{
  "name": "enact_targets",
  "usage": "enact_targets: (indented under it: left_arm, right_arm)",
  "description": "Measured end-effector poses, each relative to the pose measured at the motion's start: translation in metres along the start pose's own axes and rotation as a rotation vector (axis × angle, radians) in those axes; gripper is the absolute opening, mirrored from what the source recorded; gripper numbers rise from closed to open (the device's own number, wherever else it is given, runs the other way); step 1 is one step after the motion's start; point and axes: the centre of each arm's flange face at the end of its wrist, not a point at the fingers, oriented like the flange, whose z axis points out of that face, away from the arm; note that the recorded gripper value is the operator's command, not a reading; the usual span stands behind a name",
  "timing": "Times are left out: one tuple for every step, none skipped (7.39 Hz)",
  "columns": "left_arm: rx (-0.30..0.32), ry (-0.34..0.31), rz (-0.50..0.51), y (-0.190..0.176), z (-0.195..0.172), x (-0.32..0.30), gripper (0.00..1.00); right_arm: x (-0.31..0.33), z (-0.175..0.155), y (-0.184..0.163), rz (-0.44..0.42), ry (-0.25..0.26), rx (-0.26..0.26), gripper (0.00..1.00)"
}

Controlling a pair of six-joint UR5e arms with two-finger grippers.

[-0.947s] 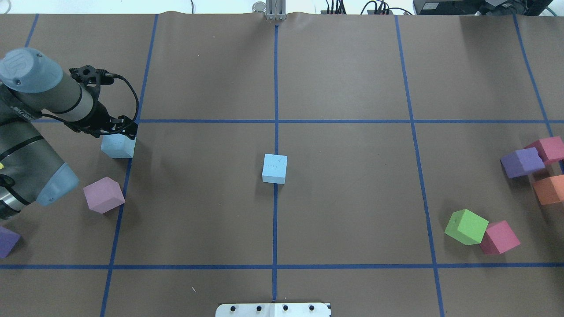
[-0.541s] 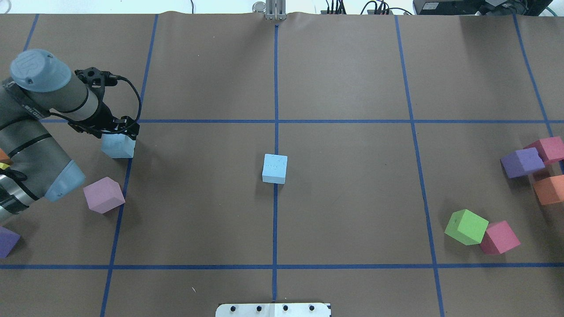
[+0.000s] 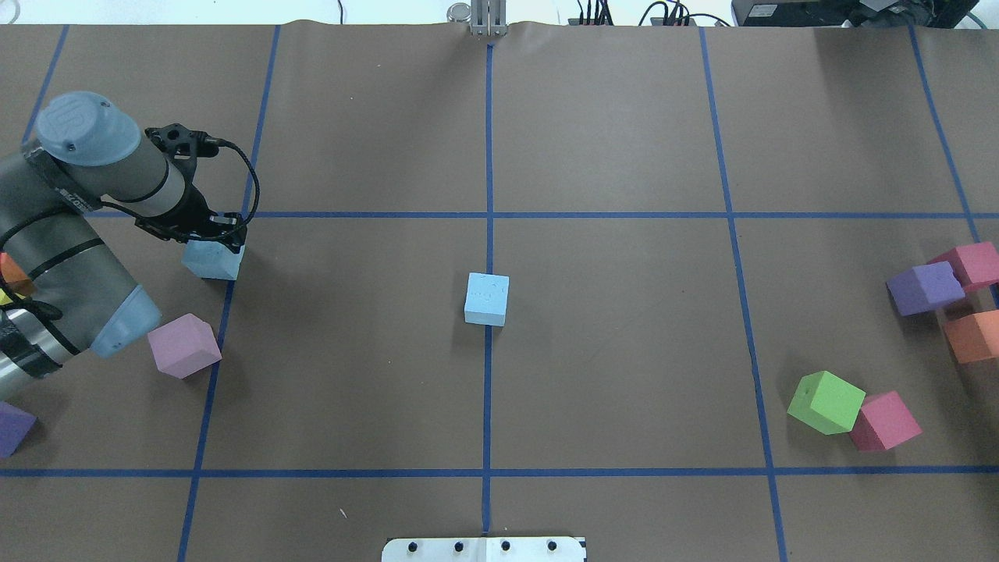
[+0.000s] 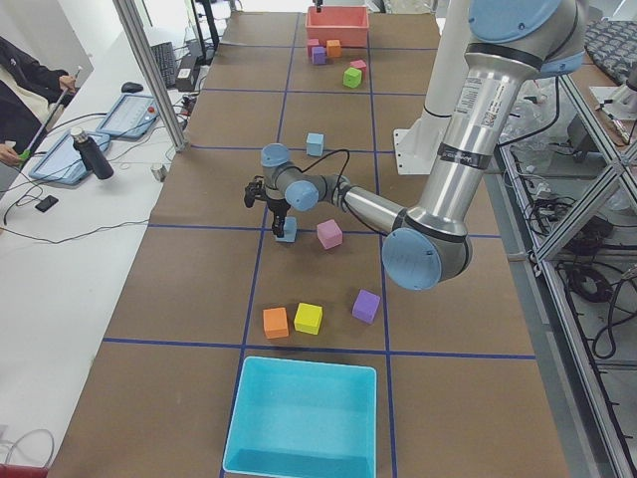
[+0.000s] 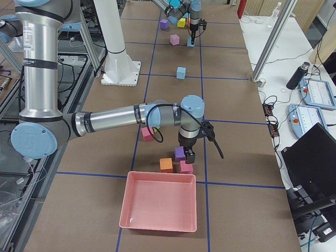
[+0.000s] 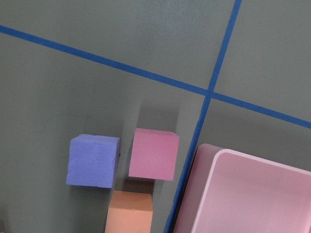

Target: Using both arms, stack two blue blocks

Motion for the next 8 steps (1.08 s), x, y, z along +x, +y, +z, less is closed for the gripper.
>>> enact_targets:
  left_arm:
    - [0.006,0.008,0.005,0.002,-0.007,0.003,0.0]
    - [0.012,0.018,0.007,0.002,-0.019,0.013,0.0]
    - [0.012,0.017,0.0,-0.003,-0.037,0.033,0.0]
    - [0.003,0.005,-0.013,-0.012,-0.065,0.066,0.0]
    - [-0.007,-0.004,-0.029,-0.017,-0.095,0.104,0.0]
    - [-0.009,0.001,-0.056,-0.014,-0.117,0.142,0.0]
    - [0.002,0.01,-0.073,-0.006,-0.129,0.179,0.0]
    - [0.018,0.022,-0.064,0.005,-0.136,0.217,0.0]
  right_arm:
    - [0.0,0.0,0.0,0.0,0.0,0.001,1.0]
    - [-0.001,-0.001,0.0,0.0,0.0,0.001,1.0]
    - [-0.001,-0.001,0.0,-0.001,0.0,0.001,1.0]
    - [-0.001,-0.001,0.0,0.0,-0.001,0.001,1.0]
    - [-0.001,-0.001,0.0,0.001,-0.001,0.001,1.0]
    - [-0.001,-0.001,0.0,0.001,-0.001,0.002,1.0]
    - [-0.001,-0.001,0.0,0.001,-0.001,0.002,1.0]
    - [-0.001,-0.001,0.0,0.001,-0.001,0.002,1.0]
